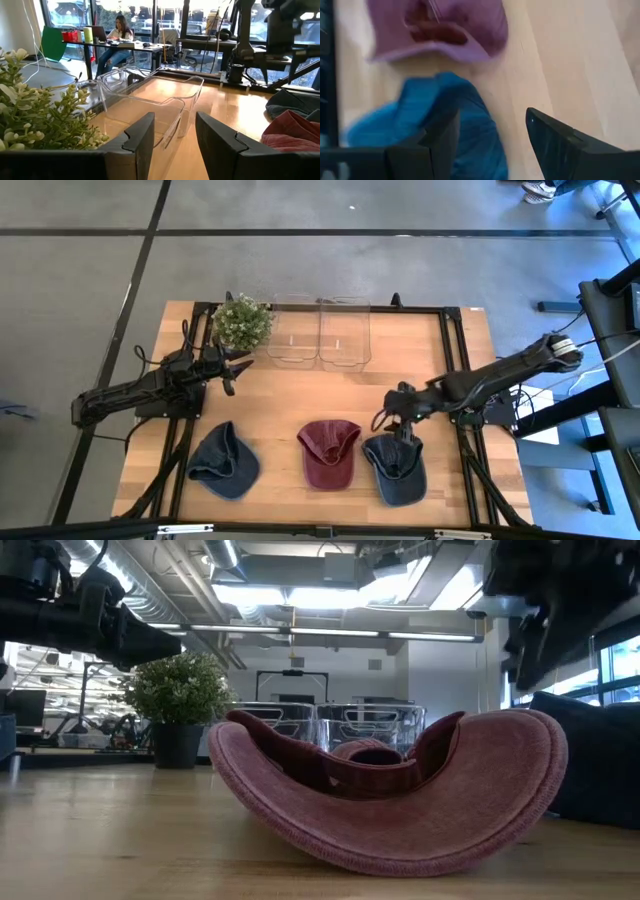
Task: Pick & Place hat
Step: Put the right black cap into the left transparent bin
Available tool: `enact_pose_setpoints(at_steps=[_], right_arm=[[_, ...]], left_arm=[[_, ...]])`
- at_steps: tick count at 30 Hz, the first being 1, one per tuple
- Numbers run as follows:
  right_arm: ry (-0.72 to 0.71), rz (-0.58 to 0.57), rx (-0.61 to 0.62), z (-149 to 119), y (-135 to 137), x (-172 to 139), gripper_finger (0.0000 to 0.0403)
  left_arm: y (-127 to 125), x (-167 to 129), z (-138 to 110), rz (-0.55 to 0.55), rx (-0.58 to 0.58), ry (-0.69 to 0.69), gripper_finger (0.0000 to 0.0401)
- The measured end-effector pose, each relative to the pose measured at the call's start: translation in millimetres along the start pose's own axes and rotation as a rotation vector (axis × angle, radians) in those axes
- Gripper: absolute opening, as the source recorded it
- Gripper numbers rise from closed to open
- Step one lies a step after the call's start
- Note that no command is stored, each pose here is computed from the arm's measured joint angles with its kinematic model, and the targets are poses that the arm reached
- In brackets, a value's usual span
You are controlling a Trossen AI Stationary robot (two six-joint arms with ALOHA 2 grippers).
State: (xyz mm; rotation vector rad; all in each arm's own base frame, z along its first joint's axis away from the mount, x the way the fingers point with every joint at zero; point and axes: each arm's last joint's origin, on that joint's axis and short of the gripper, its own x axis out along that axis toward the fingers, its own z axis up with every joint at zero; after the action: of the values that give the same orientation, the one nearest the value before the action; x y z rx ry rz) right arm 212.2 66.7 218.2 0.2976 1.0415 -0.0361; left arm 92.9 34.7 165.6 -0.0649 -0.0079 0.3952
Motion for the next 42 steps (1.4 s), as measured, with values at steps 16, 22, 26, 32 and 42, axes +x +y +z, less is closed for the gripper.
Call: enact_pose_setpoints(at_steps=[16, 22, 26, 32, 42], right_arm=[[0.291, -0.007, -0.27, -11, 1, 77, 0.0228], [0.338, -0.021, -0.307, -15, 0, 90, 0.0228], [0.368, -0.038, -0.3, -18, -1, 97, 0.0227], [0.377, -0.046, -0.299, -19, -2, 98, 0.0188], [0.377, -0.036, -0.296, -19, -2, 99, 0.009]], left_arm=[[0, 0, 0, 0.0, 0.0, 0.0, 0.0139], [0, 0, 0, 0.0, 0.0, 0.0, 0.0139], [0, 0, 0, 0.0, 0.0, 0.001, 0.0139], [0, 0, 0, 0.0, 0.0, 0.001, 0.0139], [0, 0, 0, 0.0, 0.0, 0.001, 0.0139]])
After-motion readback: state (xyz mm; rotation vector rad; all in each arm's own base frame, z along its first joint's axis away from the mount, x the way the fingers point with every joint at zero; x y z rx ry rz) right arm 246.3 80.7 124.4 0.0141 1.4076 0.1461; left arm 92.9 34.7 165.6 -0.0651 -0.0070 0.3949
